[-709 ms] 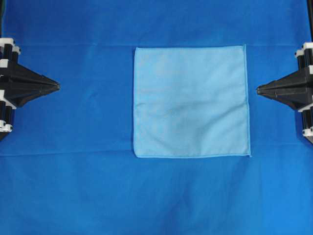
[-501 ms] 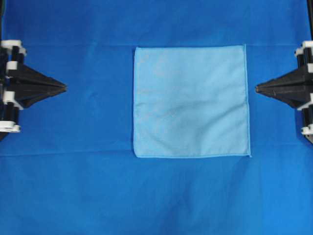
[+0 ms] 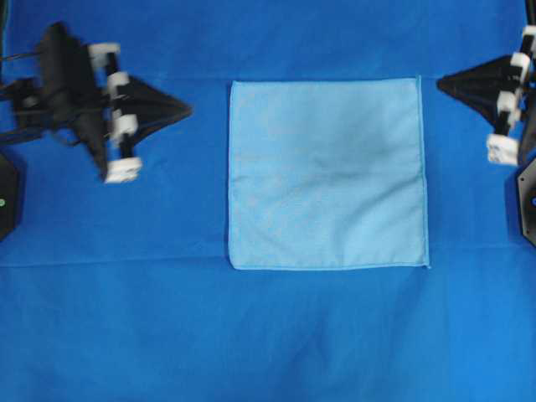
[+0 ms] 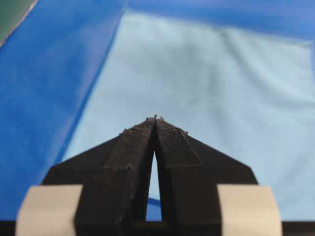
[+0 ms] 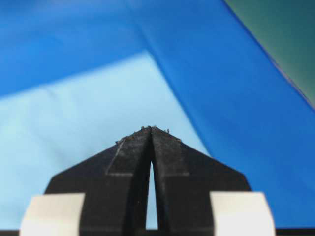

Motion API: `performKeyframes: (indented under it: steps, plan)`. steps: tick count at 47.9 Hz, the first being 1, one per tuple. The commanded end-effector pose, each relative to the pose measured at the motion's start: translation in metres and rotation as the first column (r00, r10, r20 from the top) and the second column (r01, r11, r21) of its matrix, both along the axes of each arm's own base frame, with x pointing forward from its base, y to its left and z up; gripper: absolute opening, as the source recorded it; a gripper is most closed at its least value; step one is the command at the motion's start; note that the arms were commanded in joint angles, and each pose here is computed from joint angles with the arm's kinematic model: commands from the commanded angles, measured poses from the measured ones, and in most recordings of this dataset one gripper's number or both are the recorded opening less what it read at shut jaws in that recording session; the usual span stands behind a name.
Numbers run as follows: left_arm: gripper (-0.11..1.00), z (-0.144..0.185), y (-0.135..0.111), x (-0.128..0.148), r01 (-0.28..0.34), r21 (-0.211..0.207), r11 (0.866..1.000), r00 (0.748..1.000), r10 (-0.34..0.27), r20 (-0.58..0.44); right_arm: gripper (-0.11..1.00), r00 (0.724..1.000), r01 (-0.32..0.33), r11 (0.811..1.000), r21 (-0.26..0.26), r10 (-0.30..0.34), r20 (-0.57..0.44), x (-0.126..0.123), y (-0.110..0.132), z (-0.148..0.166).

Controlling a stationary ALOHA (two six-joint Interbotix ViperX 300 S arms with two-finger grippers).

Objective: Fold the light blue towel.
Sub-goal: 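Move both grippers to the towel's far corners and grasp them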

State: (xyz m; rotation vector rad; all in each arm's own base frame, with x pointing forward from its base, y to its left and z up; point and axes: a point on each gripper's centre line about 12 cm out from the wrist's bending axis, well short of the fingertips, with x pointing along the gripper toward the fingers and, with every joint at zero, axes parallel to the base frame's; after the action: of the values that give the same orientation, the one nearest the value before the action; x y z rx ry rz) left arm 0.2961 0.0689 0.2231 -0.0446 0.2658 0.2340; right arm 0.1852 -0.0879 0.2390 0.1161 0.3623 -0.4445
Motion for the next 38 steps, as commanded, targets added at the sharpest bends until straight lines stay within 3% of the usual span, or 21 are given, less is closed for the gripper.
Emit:
performKeyframes:
  steps: [1, 6, 14, 17, 24, 38]
  plan:
    - [0.02, 0.002, 0.017, 0.016, -0.039, -0.001, 0.999, 0.999, 0.039, -0.012, 0.01, 0.997, 0.068, 0.997, 0.019, -0.068, -0.037, -0.001, -0.016, -0.005]
    - [0.25, -0.014, 0.039, 0.030, -0.091, -0.015, 0.996, 0.994, 0.090, -0.067, 0.06, 0.982, 0.153, 0.987, 0.047, -0.146, -0.122, -0.004, -0.036, -0.024]
    - [0.73, -0.046, 0.068, 0.047, -0.146, -0.017, 0.989, 0.978, 0.142, -0.150, 0.54, 0.946, 0.219, 0.973, 0.070, -0.194, -0.261, -0.003, -0.060, -0.053]
    - [0.85, -0.059, 0.078, 0.052, -0.164, -0.023, 0.986, 0.971, 0.158, -0.180, 0.63, 0.934, 0.221, 0.972, 0.075, -0.189, -0.304, 0.002, -0.067, -0.065]
    - [0.86, -0.084, 0.094, 0.062, -0.192, -0.033, 0.981, 0.957, 0.180, -0.227, 0.58, 0.914, 0.219, 0.971, 0.093, -0.171, -0.367, 0.014, -0.079, -0.088]
    - [0.86, -0.124, 0.114, 0.072, -0.229, -0.048, 0.972, 0.934, 0.206, -0.292, 0.58, 0.879, 0.227, 0.966, 0.128, -0.146, -0.454, 0.028, -0.099, -0.129]
